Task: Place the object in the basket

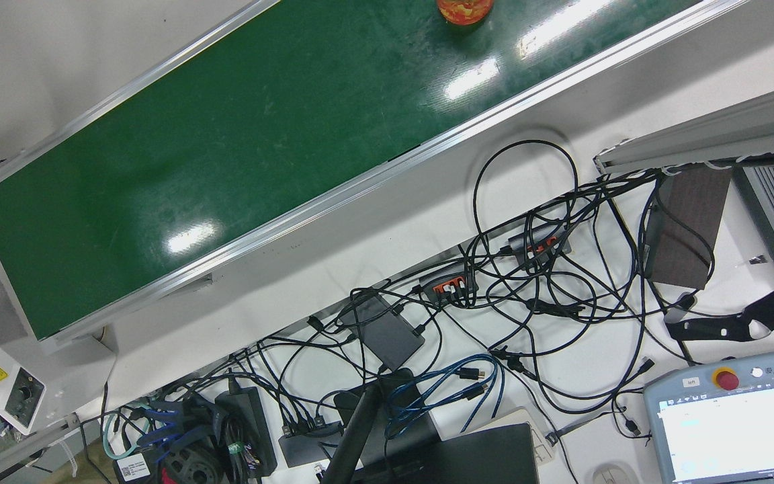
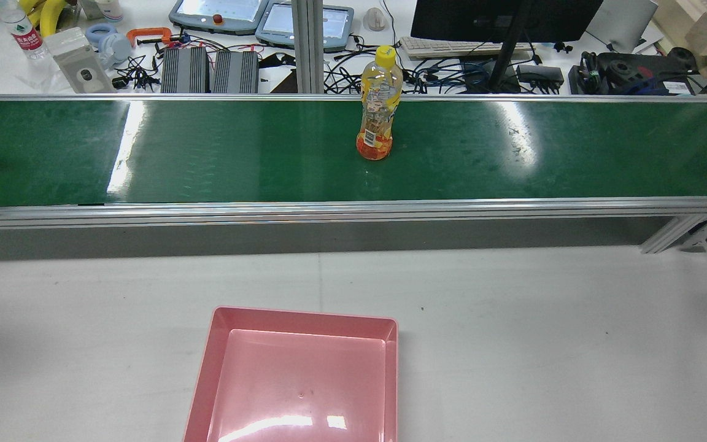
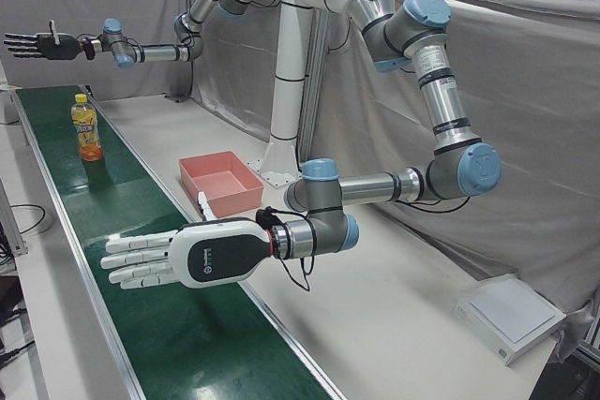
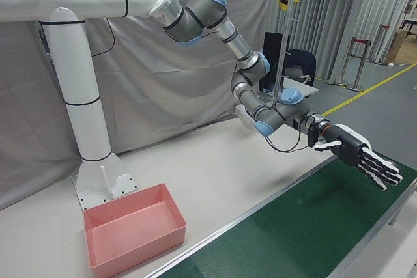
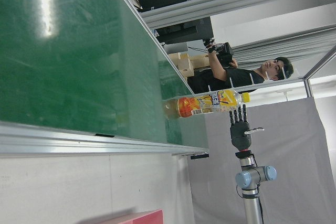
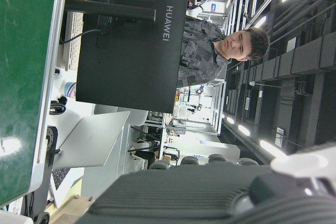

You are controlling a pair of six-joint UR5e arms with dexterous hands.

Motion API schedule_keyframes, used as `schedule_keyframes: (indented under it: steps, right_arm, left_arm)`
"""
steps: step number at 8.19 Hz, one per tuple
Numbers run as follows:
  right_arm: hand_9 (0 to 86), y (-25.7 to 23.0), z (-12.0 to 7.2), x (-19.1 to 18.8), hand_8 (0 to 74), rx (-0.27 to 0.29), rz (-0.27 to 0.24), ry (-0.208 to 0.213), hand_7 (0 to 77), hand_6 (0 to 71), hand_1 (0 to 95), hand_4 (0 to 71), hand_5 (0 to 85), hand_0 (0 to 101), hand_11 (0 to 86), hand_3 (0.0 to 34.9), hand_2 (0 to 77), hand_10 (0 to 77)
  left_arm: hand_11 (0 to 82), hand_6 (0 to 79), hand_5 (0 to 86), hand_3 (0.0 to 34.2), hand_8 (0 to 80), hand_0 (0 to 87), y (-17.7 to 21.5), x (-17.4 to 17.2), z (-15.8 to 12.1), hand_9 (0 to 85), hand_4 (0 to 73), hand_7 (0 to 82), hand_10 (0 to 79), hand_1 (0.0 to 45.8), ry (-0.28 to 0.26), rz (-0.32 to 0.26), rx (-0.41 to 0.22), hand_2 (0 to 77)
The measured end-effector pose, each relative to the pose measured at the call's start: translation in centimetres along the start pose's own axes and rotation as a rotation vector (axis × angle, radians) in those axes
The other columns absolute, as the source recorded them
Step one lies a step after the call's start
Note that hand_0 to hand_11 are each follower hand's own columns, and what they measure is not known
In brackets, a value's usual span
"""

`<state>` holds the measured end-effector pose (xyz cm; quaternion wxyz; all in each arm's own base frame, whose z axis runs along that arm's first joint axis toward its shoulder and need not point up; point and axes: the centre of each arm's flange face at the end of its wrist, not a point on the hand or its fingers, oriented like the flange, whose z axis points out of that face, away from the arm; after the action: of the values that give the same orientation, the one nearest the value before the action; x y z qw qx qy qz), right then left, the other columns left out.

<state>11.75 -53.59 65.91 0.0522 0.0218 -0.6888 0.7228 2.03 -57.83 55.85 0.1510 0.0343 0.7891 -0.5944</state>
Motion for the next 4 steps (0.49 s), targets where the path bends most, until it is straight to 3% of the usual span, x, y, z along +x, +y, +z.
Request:
schedule_keyframes:
  steps: [4]
  right_arm:
    - [0.0,0.0,0.0,0.0,0.0,0.0,0.0,0.0,0.5,0.0,0.0,0.0,0.0,0,0.0,0.2,0.5,0.0]
  left_arm:
    - [8.7,0.5,1.6,0.0,0.0,51.4,-0.16,-0.18,-0.01,0.5,3.3,0.5,4.4,13.6,-0.003,-0.001,0.003,0.0]
